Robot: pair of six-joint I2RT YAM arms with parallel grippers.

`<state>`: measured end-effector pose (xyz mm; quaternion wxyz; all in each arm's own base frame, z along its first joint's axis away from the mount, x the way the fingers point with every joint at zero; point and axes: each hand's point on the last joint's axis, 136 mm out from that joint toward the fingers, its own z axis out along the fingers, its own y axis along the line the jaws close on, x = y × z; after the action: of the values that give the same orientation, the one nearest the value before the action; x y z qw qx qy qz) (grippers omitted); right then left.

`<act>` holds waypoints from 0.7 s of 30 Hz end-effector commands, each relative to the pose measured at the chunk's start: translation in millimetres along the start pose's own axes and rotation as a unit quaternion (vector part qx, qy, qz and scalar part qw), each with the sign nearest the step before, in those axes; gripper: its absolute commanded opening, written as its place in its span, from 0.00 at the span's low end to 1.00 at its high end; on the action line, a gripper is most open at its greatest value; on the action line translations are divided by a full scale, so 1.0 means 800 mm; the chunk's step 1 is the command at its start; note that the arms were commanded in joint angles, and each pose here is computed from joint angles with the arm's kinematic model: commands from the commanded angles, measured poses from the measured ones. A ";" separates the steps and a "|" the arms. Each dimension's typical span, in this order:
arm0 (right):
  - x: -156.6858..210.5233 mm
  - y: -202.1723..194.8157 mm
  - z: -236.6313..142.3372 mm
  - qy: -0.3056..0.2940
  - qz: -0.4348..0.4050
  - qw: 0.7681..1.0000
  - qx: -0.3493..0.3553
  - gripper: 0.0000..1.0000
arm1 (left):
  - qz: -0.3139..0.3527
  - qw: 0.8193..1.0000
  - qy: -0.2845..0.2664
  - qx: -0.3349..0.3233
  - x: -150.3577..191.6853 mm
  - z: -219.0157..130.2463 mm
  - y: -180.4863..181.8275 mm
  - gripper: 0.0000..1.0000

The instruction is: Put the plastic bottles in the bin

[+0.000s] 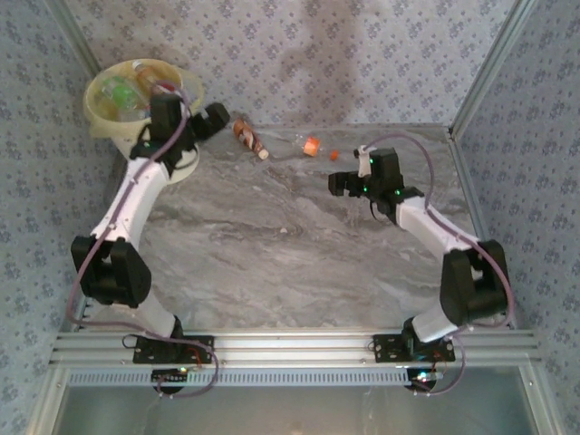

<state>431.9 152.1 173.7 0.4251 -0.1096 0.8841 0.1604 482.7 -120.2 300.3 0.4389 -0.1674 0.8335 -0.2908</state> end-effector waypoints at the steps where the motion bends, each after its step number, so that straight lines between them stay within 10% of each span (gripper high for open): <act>1: -0.010 0.006 0.025 0.046 -0.108 0.991 -0.058 1.00 | -0.047 0.996 -0.012 0.081 0.022 -0.009 -0.036 0.98; 9: -0.049 -0.019 0.136 0.057 -0.154 0.984 -0.075 0.98 | -0.067 0.992 0.095 0.050 0.127 0.015 0.006 0.98; 21: -0.076 -0.056 0.272 0.040 -0.177 0.981 -0.066 0.97 | -0.061 0.990 0.130 0.019 0.151 0.034 0.037 0.98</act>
<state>631.4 199.8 86.0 0.4060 -0.2859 0.8560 0.1438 434.1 -171.6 196.1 0.3138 -0.1804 0.8636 -0.3511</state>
